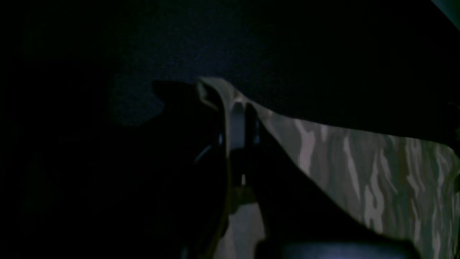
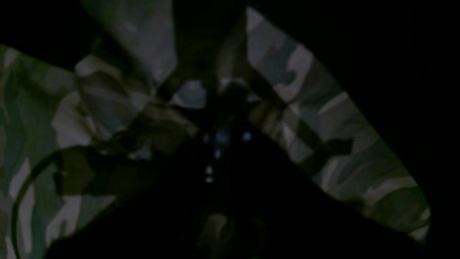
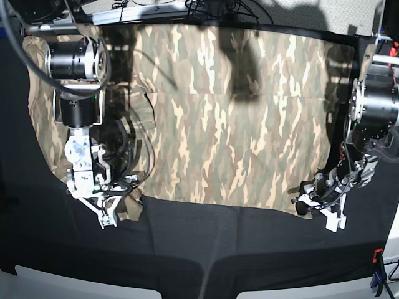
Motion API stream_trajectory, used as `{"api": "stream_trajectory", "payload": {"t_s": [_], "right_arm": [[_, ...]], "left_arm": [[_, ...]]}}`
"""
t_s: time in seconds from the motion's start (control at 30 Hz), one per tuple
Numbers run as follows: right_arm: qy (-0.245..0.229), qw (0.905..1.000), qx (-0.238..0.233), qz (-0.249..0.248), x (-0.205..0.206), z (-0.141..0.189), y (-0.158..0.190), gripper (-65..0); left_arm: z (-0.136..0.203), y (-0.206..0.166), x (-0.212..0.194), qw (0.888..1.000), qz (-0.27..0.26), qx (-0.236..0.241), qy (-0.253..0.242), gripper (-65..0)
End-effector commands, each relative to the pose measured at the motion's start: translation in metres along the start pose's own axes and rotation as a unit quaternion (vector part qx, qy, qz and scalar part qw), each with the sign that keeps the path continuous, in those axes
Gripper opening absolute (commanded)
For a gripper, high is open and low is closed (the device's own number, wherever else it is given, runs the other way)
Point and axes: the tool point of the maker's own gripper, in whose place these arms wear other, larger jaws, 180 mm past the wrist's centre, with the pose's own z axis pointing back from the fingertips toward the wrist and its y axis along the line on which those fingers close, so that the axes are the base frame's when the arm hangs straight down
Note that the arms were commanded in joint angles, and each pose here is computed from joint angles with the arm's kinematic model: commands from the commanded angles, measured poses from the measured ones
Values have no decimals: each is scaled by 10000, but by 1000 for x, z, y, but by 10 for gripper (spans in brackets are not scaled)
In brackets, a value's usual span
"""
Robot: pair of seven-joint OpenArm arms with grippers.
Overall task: Layout the t-shirt on the table in an organized manner, then fold the t-shirt properly
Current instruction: 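Move the right gripper to the other hem corner and grasp it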
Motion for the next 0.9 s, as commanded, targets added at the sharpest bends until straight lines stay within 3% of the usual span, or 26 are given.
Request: {"api": "stream_trajectory", "payload": {"t_s": [0.0, 0.3, 0.47, 0.77, 0.8, 0.87], "right_arm": [[-237, 9996, -149, -30, 23, 7, -14, -650], [-732, 9965, -390, -105, 64, 30, -29, -650], [-941, 9945, -463, -80, 78, 42, -33, -650], [-745, 9964, -400, 54, 73, 46, -31, -650], [-737, 9963, -438, 80, 72, 46, -32, -627], [-709, 9955, -597, 195, 71, 46, -39, -472]], "left_arm": [[0, -7, 41, 9986, -40, -101, -526, -650], [0, -8, 45, 9977, -34, -132, -664, -650], [5, -19, 48, 9958, -69, -604, -678, -650], [13, -4, 53, 9963, -107, -472, -712, -650], [12, -5, 53, 9963, -105, -477, -707, -650], [12, -5, 53, 9963, -105, -477, -707, -650]]}}
